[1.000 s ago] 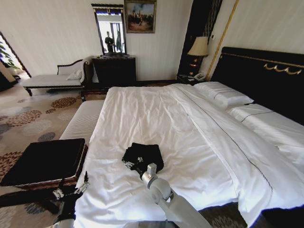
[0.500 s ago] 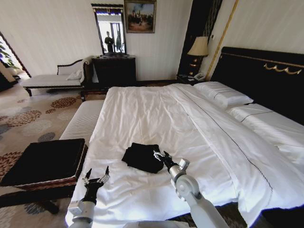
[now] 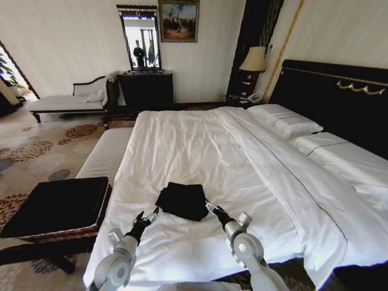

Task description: Fold the clothes on the bed and place them into the basket.

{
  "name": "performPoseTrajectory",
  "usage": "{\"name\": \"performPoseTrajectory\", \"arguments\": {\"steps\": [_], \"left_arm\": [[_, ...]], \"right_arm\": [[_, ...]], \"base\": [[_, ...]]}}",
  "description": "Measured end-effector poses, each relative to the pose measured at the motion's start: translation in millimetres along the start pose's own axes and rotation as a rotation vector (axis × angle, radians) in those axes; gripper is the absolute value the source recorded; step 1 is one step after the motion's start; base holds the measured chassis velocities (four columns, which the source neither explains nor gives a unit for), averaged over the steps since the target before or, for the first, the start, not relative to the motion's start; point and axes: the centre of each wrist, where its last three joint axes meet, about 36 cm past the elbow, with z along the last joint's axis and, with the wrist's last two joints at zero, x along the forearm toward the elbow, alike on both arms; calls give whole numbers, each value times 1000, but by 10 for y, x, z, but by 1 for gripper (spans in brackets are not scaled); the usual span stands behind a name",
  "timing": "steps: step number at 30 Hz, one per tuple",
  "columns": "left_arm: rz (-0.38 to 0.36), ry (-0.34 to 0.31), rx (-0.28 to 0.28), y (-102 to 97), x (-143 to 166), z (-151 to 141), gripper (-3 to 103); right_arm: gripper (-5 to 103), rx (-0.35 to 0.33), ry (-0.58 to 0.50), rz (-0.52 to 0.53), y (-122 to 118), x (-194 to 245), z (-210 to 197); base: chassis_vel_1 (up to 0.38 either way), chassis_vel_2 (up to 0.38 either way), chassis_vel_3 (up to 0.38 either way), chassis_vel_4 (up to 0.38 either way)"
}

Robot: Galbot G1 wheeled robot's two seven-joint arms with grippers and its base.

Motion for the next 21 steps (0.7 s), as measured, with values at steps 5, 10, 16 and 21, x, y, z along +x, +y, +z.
{"name": "performPoseTrajectory", "arguments": {"steps": [5,10,16,21], "left_arm": [[15,27,33,109,-165,18,100],[13,33,27,192,-297,33,100],[38,45,20,197,-463,58,100],[79,55,41,163,-587,69,100]], "right_arm": [[100,4,4,4,-3,-30,24],[100,8,5,4,2,-50,30],[100,12,3,2,7,-70,22],[100,19,-2,1,21,-66,14]], "base": [[0,0,0,0],[0,0,0,0],[0,0,0,0],[0,0,0,0]]}}
